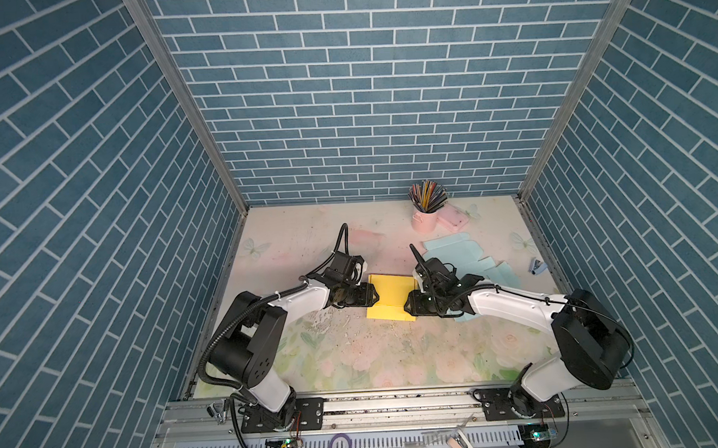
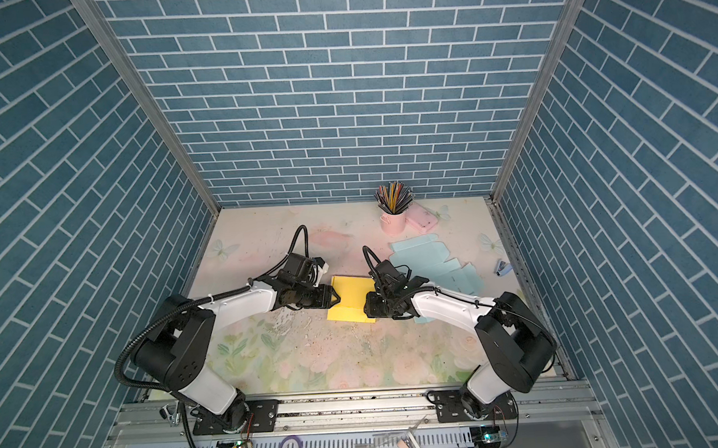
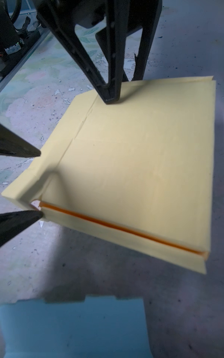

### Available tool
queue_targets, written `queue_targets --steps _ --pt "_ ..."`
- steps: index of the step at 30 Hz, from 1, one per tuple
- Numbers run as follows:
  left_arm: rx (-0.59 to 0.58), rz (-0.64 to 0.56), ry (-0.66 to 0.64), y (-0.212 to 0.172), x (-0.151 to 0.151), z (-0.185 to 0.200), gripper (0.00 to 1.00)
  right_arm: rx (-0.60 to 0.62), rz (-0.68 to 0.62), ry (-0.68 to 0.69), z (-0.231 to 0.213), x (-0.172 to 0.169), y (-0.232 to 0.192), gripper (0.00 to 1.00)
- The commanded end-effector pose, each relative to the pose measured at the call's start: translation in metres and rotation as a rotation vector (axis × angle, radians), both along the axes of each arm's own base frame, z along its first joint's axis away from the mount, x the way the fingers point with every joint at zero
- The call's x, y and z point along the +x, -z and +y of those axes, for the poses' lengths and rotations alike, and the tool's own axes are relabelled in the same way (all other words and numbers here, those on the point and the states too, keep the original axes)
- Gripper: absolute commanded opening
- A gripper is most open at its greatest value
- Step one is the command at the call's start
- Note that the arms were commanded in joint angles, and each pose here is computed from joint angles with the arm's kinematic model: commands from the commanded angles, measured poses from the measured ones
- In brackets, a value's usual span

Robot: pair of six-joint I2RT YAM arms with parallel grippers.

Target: Fold the paper box

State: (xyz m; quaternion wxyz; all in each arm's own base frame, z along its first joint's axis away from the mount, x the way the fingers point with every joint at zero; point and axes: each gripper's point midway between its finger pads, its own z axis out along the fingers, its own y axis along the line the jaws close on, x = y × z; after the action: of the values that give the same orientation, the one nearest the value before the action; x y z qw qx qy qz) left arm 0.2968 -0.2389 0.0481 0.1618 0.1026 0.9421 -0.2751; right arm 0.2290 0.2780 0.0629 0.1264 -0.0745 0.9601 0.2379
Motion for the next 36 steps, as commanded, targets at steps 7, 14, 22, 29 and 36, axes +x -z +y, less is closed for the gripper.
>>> queue_targets --steps 7,14,22,29,36 --pt "-0.013 0.018 0.009 0.005 -0.005 -0.003 0.55 -0.094 0.123 0.03 -0.018 -0.024 0.034 0.45" --pt "-0.022 0.019 0.007 0.004 -0.006 -0.004 0.55 -0.113 0.126 0.04 -0.023 -0.03 0.036 0.49" --pt "-0.02 0.025 0.005 0.008 -0.008 -0.003 0.53 -0.095 0.112 0.028 -0.014 -0.027 0.033 0.47" --pt "-0.019 0.028 0.005 0.009 -0.008 -0.003 0.52 -0.101 0.075 -0.007 -0.006 -0.022 0.022 0.47" --pt "-0.018 0.029 0.007 0.01 -0.009 -0.003 0.52 -0.12 0.047 -0.024 -0.007 -0.022 0.015 0.49"
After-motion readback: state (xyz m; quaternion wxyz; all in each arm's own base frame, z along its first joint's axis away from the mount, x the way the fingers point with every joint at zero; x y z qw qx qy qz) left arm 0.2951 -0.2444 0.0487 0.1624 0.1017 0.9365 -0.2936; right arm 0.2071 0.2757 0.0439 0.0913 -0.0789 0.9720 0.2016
